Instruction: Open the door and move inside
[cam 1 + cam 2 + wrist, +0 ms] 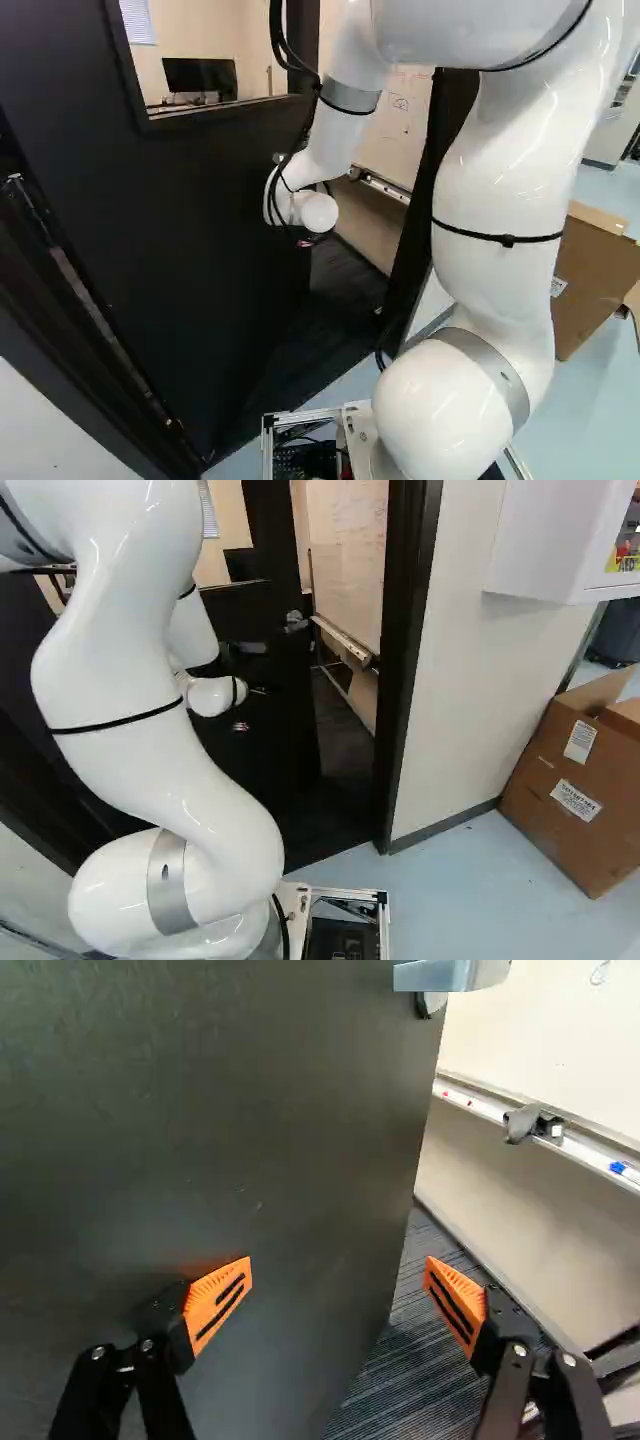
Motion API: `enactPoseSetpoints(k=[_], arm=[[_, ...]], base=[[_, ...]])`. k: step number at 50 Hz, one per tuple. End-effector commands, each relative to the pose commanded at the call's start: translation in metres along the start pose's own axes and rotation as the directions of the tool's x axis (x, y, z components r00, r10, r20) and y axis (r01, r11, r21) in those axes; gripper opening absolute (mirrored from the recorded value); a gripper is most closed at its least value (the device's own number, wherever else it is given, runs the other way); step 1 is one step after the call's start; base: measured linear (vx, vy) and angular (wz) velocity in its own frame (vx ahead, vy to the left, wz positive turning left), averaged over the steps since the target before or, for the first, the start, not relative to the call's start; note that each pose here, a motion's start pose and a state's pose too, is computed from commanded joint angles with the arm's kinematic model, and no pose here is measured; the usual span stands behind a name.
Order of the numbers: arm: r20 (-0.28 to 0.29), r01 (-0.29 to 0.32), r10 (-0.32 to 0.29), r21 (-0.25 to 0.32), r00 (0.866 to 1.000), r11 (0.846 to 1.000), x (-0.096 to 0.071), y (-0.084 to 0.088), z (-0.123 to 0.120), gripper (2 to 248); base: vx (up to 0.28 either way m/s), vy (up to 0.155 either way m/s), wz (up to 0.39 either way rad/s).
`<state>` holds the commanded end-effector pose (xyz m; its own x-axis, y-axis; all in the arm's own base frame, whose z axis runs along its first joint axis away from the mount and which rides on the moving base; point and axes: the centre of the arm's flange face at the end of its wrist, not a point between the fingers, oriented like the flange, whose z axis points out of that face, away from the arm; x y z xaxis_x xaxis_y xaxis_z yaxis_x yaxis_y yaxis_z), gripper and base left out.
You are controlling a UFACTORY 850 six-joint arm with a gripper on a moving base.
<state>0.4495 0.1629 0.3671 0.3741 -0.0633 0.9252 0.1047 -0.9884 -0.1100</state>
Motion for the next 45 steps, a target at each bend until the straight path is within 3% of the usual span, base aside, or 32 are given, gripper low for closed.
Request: enactPoseSetpoints(k=[45], arm=[[-0.015, 0.042, -0.040, 0.110, 0.999, 0.993, 0.001, -0.065, 0.035, 247]], base=[[0.000, 0.000, 0.000]])
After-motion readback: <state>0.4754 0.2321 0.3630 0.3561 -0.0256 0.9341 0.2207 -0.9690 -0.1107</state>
